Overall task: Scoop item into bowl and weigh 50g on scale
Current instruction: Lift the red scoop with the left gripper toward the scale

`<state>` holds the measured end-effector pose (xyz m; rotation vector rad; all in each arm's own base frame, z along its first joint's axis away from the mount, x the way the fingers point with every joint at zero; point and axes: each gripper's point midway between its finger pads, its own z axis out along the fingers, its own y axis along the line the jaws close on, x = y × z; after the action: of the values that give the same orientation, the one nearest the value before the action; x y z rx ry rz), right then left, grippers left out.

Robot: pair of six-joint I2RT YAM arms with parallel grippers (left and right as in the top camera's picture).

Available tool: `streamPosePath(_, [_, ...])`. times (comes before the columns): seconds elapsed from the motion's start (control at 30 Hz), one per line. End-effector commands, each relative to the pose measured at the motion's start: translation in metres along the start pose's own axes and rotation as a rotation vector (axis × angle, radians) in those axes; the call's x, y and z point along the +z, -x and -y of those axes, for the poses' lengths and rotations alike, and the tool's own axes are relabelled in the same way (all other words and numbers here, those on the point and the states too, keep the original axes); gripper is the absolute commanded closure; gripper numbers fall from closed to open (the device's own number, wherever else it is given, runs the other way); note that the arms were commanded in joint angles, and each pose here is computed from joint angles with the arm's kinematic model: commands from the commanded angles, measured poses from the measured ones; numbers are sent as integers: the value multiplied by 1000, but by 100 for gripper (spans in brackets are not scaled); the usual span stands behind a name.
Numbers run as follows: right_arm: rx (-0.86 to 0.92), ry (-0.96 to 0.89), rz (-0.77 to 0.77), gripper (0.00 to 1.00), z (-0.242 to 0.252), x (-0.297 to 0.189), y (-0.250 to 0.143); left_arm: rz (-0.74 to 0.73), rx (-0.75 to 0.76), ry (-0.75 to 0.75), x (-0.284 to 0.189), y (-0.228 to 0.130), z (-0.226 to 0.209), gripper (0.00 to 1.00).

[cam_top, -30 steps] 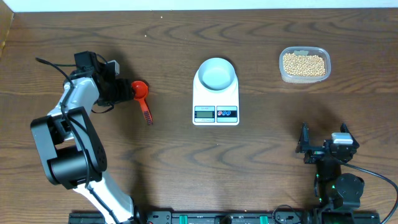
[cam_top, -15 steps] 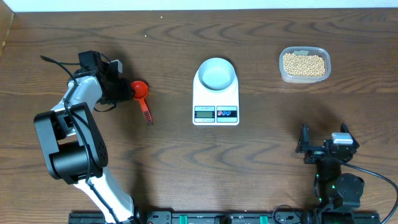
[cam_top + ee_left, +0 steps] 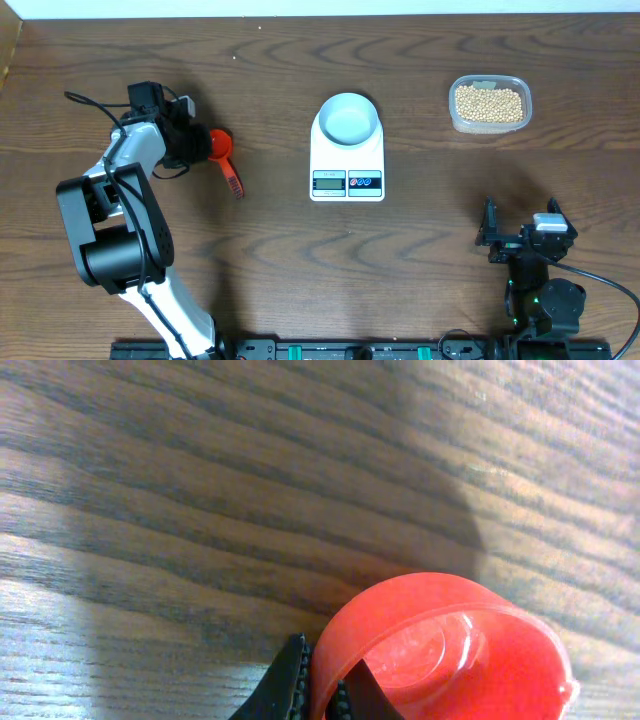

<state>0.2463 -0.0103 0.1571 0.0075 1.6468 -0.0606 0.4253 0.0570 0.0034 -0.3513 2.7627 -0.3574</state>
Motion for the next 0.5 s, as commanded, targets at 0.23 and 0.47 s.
streamPosePath(0.23, [-8, -2, 0, 1, 0, 0, -1, 174, -151, -70, -80, 34, 34, 93])
streamPosePath(0.47, [-8, -2, 0, 1, 0, 0, -1, 222, -179, -115, -148, 18, 78, 93])
